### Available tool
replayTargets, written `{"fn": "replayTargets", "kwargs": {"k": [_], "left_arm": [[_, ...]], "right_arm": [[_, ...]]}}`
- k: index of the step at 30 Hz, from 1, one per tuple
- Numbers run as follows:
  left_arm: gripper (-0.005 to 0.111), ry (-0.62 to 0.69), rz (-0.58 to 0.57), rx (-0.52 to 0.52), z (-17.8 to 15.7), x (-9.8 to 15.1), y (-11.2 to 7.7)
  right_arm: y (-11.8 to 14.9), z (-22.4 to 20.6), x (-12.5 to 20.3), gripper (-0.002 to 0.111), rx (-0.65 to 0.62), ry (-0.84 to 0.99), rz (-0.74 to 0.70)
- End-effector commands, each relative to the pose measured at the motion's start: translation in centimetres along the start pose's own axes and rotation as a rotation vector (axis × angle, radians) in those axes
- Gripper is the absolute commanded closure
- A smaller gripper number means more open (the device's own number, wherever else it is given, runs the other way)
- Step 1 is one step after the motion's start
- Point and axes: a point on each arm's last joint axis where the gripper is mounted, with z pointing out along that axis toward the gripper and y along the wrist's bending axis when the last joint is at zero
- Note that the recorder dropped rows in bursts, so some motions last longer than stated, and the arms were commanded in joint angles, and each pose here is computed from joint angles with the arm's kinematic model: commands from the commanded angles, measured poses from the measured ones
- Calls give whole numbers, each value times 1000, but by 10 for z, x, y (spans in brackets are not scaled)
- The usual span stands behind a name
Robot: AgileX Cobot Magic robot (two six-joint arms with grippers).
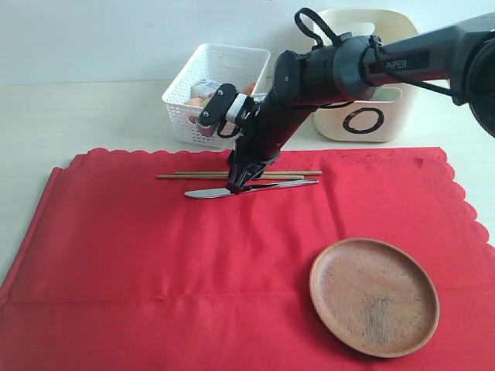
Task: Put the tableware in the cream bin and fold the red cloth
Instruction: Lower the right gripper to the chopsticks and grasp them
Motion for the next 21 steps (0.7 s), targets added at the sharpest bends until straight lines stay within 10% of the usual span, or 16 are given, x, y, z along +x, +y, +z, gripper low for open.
{"fn": "replayTargets", "kwargs": {"k": [1, 11, 21], "left_arm": [[106, -5, -2, 5, 0, 1, 0], [106, -5, -2, 5, 0, 1, 0], [106, -5, -4, 5, 0, 1, 0]], "right_arm": [[2, 17, 10, 71, -13, 49, -29], [6, 16, 13, 106, -52, 81, -72], [11, -2, 11, 108, -122, 122, -154]]}}
